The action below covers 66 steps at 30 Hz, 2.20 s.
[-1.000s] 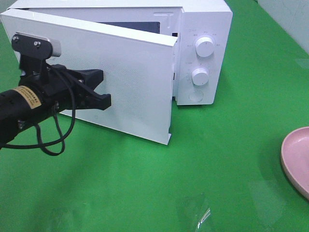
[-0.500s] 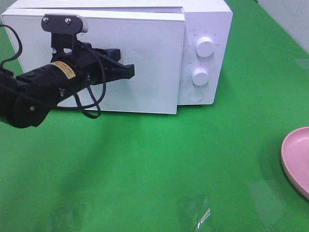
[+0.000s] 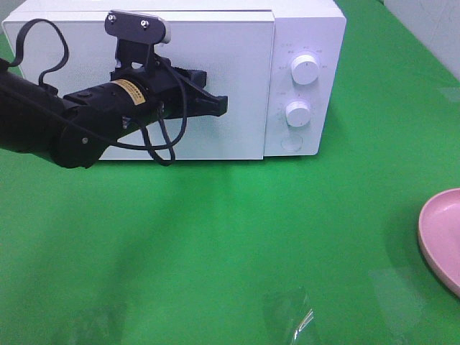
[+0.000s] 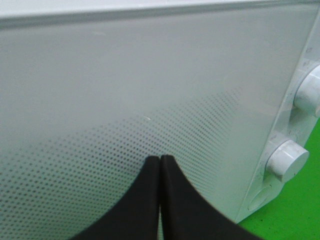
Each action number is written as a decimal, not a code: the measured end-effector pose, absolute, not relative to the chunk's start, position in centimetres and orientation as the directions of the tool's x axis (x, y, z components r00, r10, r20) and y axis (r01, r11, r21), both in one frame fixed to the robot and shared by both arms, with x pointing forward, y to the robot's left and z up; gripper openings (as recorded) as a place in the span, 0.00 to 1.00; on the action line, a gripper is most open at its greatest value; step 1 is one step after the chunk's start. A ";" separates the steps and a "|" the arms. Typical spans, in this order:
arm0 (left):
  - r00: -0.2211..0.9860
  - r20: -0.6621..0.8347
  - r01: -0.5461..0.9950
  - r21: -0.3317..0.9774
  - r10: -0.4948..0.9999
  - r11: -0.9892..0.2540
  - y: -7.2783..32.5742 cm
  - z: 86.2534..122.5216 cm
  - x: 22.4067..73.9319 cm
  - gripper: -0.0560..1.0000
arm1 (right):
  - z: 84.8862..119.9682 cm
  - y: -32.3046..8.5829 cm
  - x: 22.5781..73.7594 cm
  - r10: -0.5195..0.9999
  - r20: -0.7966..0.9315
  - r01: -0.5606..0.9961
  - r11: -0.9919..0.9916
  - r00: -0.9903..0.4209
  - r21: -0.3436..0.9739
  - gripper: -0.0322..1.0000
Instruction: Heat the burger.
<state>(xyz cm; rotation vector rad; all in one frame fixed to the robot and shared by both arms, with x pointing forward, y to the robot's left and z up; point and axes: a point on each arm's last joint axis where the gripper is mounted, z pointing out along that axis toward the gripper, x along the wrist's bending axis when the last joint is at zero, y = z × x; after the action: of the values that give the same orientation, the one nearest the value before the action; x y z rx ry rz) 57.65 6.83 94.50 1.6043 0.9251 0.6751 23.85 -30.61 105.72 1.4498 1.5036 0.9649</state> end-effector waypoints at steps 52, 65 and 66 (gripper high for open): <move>0.535 -0.204 0.845 0.125 0.820 -0.521 7.0 94.3 47.0 0.98 | 105.7 -30.6 23.8 0.999 -0.046 0.374 0.044 -0.006 0.926 0.76; 0.391 -0.184 0.919 0.127 0.902 -0.373 15.2 101.2 48.5 0.98 | 105.7 -30.6 23.8 0.999 -0.046 0.374 0.044 -0.006 0.926 0.76; 0.358 -0.180 0.932 0.125 0.916 -0.340 16.4 101.6 48.8 0.98 | 105.7 -30.6 23.8 0.999 -0.046 0.374 0.044 -0.006 0.926 0.76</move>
<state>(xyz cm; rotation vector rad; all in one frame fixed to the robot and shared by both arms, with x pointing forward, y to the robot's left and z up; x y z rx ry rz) 48.84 16.43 101.59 2.4126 1.6678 -0.1142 23.85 -30.60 105.72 1.4501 1.5039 0.9659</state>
